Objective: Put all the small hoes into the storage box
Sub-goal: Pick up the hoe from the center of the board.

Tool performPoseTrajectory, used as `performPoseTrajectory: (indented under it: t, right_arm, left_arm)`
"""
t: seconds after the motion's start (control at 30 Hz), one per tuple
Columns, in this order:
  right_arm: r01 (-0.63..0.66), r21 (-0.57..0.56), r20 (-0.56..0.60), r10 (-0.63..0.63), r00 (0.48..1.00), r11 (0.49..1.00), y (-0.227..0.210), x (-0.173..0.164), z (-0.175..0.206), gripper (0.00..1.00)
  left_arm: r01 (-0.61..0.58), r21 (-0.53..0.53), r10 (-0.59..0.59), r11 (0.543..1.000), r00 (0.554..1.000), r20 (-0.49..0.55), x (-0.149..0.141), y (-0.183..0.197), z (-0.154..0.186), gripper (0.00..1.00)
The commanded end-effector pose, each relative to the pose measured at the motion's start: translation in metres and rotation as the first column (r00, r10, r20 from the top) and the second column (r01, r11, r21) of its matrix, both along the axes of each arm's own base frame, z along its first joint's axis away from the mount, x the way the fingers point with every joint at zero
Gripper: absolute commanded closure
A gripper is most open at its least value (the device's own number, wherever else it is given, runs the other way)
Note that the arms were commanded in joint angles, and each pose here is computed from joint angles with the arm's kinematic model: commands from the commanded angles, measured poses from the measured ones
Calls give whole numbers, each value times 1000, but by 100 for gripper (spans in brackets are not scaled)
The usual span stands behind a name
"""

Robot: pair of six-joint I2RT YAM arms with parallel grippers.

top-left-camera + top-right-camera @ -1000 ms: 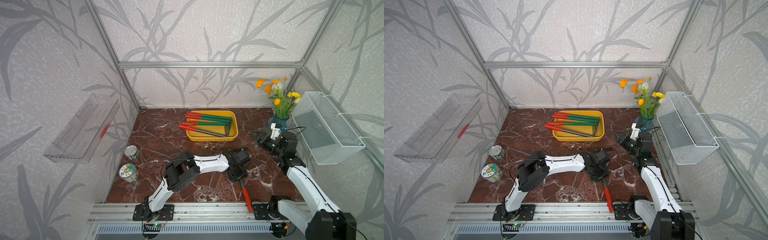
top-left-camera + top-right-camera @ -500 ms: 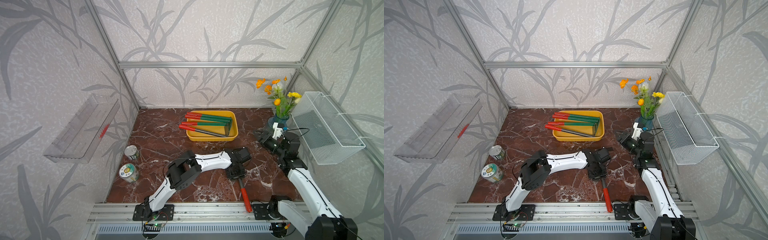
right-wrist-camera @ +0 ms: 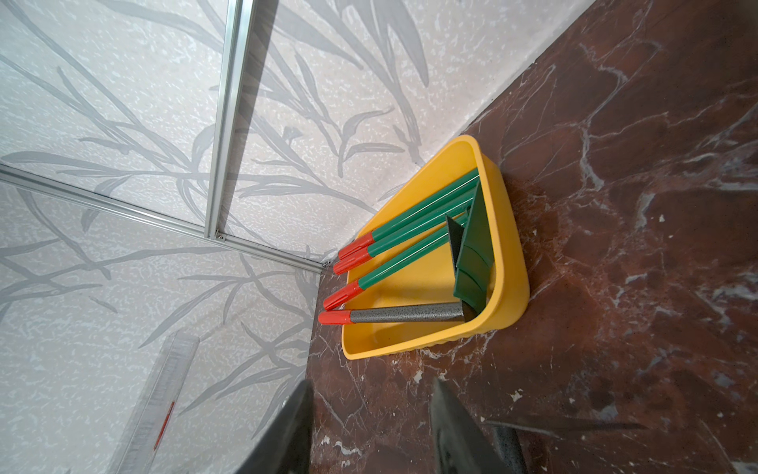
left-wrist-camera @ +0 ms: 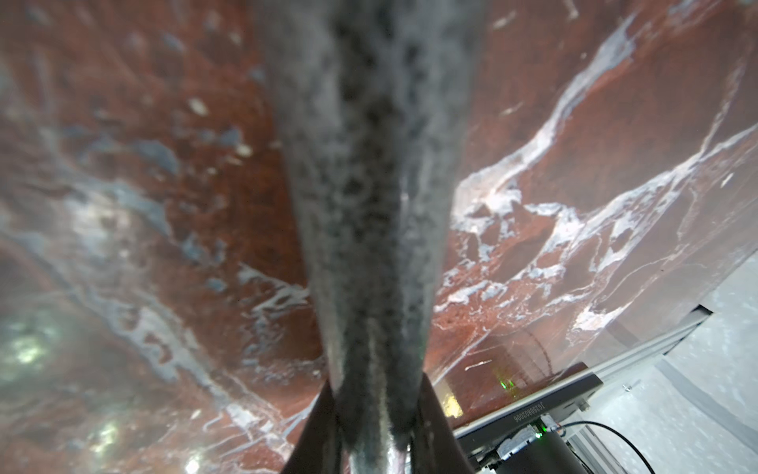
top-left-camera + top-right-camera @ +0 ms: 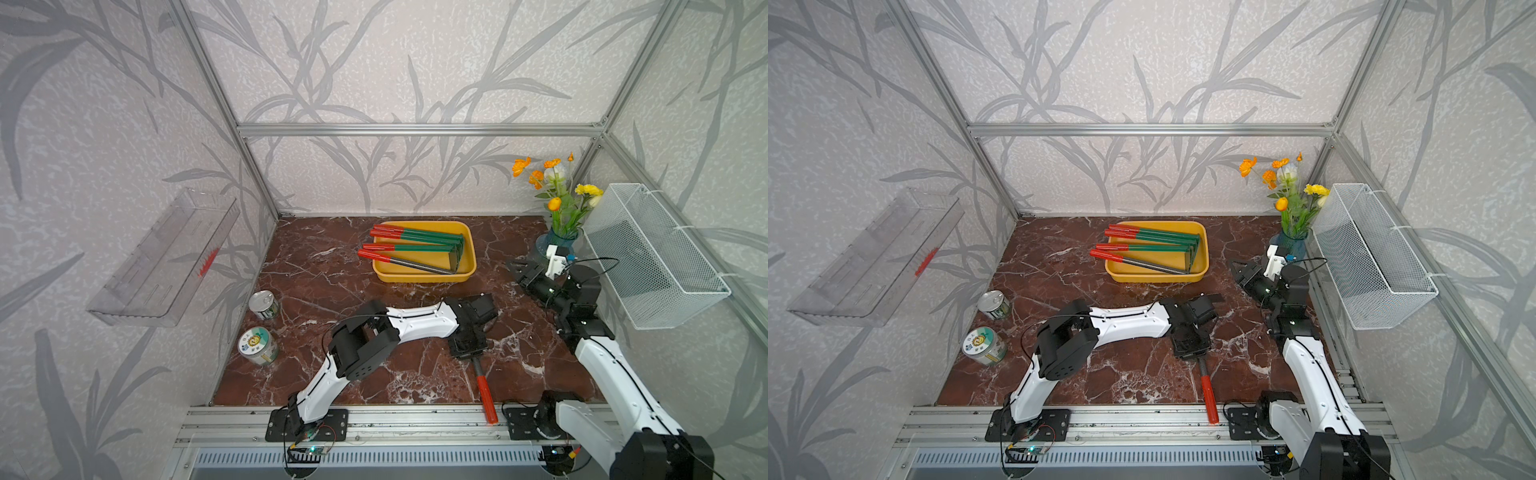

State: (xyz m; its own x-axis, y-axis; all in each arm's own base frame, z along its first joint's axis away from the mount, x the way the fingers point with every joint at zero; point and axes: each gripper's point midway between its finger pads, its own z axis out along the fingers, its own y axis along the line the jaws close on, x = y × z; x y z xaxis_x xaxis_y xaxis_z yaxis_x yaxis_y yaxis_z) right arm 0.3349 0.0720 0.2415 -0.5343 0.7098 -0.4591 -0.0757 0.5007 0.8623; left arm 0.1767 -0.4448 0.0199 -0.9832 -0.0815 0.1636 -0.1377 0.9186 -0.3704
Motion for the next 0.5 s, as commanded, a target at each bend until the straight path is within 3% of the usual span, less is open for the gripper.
performPoseTrajectory:
  t: [0.0, 0.1, 0.3, 0.47]
  right_arm:
    - [2, 7, 20, -2, 1000, 1000, -2, 1, 2, 53]
    - [4, 8, 19, -4, 1000, 1000, -4, 2, 1, 53]
    - [4, 3, 8, -4, 1000, 1000, -5, 3, -2, 53]
    - [-16, -18, 16, 16, 1000, 1000, -4, 3, 0, 53]
  left_arm:
    - [-6, 272, 13, 962, 1000, -23, -5, 68, -63, 86]
    - [56, 257, -49, 965, 998, -34, -6, 65, -56, 92]
    - [255, 291, -275, 922, 961, 30, 3, 73, -16, 100]
    - [351, 403, -447, 846, 877, 175, 27, 93, 34, 100]
